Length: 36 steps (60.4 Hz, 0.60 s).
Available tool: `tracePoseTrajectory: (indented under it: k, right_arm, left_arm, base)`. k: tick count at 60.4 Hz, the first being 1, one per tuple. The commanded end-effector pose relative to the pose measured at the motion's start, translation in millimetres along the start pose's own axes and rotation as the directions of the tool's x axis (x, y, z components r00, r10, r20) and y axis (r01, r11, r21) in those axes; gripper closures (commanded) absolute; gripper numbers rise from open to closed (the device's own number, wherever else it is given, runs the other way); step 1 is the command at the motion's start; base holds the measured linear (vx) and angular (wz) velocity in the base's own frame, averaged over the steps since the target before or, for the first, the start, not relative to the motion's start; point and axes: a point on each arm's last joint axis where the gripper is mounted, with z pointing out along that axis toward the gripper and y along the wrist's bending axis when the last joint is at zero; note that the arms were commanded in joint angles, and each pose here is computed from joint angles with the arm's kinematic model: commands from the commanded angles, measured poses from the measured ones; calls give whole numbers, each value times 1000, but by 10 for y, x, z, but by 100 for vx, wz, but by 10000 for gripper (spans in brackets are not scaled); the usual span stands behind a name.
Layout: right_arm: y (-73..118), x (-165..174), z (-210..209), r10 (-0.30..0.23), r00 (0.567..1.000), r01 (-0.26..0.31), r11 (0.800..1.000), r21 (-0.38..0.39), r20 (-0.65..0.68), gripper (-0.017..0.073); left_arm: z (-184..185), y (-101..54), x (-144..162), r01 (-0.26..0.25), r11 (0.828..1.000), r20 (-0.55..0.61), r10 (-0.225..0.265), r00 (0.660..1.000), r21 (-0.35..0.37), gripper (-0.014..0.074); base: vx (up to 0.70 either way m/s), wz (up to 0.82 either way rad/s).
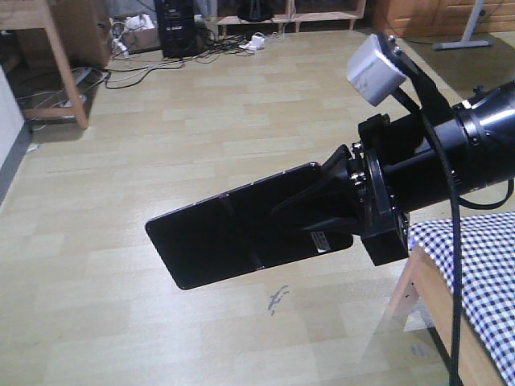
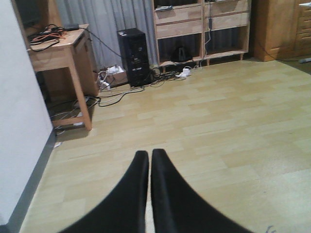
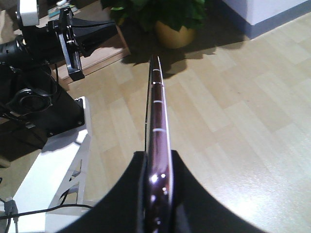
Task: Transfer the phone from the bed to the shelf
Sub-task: 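Drive away from the bed holding the phone in the right gripper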
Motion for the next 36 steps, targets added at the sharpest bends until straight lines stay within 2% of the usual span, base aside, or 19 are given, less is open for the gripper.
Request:
tracePoseTrajectory:
  k: [1,36]
  right_arm:
    - [182,-113,-114,-23,997,27,998,-58,69,561]
    - [182,-113,-114,-23,997,27,998,-58,69,561]
  left_arm:
    - [-29,15,-144,15,1000,106,-14,994,-6,592]
    - [-29,15,-144,15,1000,106,-14,994,-6,592]
  base:
    - [31,-22]
    - [38,-8]
